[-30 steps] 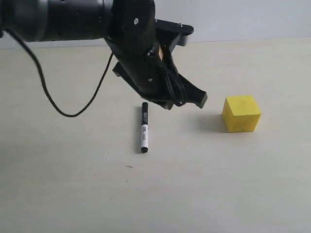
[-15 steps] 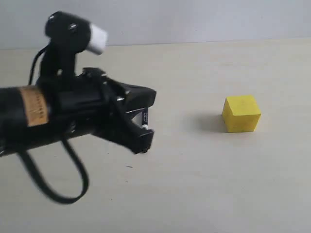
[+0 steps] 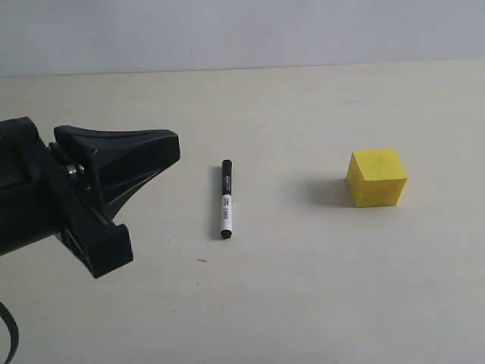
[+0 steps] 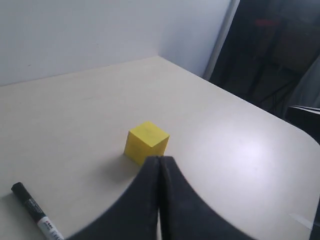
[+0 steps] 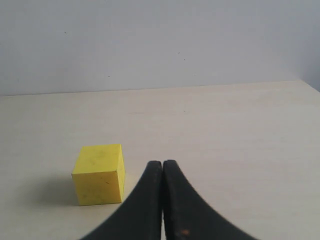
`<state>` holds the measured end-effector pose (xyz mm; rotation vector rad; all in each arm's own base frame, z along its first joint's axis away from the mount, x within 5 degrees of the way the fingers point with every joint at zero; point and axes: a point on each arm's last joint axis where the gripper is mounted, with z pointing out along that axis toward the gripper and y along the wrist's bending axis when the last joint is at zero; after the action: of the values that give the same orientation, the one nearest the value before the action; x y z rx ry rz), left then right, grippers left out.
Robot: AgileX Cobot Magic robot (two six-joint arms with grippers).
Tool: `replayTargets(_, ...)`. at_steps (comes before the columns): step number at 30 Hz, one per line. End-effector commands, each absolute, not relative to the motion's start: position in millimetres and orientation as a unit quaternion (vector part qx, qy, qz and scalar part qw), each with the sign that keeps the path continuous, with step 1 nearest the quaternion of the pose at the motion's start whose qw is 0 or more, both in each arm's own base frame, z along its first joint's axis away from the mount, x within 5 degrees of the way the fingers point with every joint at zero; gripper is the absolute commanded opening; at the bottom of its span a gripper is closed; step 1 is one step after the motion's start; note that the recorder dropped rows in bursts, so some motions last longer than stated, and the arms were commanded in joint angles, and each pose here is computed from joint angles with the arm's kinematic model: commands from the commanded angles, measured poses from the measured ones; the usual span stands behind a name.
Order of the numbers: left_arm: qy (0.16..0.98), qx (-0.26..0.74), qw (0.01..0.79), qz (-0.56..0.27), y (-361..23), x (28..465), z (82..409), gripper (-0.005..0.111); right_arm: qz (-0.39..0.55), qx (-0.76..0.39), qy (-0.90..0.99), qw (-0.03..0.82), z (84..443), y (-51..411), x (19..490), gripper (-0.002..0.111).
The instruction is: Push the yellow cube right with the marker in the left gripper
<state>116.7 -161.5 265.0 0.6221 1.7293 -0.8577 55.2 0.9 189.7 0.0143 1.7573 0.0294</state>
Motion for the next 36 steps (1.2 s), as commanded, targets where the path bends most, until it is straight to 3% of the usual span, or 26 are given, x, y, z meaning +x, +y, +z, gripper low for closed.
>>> replayTargets(1,0.72,0.258,0.53,-0.366,-162,115,266,0.0,0.008,0.005,0.768,0.641,189,1,55,0.0)
replayTargets(7,0.7,0.316,0.562,-0.307,-157,118,266,0.0,0.008,0.005,0.768,0.641,189,1,55,0.0)
replayTargets(12,0.758,0.198,0.547,-0.296,-122,131,272,0.0,0.008,0.005,0.768,0.641,189,1,55,0.0)
replayTargets(16,0.748,0.108,0.607,-0.246,-76,130,292,0.0,0.008,0.005,0.768,0.641,189,1,55,0.0)
replayTargets(20,0.741,0.066,0.65,-0.157,-35,103,304,0.0,0.008,0.005,0.768,0.641,189,1,55,0.0)
replayTargets(25,0.737,0.047,0.67,-0.076,-12,65,305,0.0,0.008,0.005,0.768,0.641,189,1,55,0.0)
replayTargets(32,0.69,0.023,0.722,-0.052,-2,18,305,0.0,0.008,0.005,0.768,0.641,189,1,55,0.0)
replayTargets(36,0.695,0.024,0.717,-0.05,-2,18,304,0.0,0.008,0.005,0.768,0.641,189,1,55,0.0)
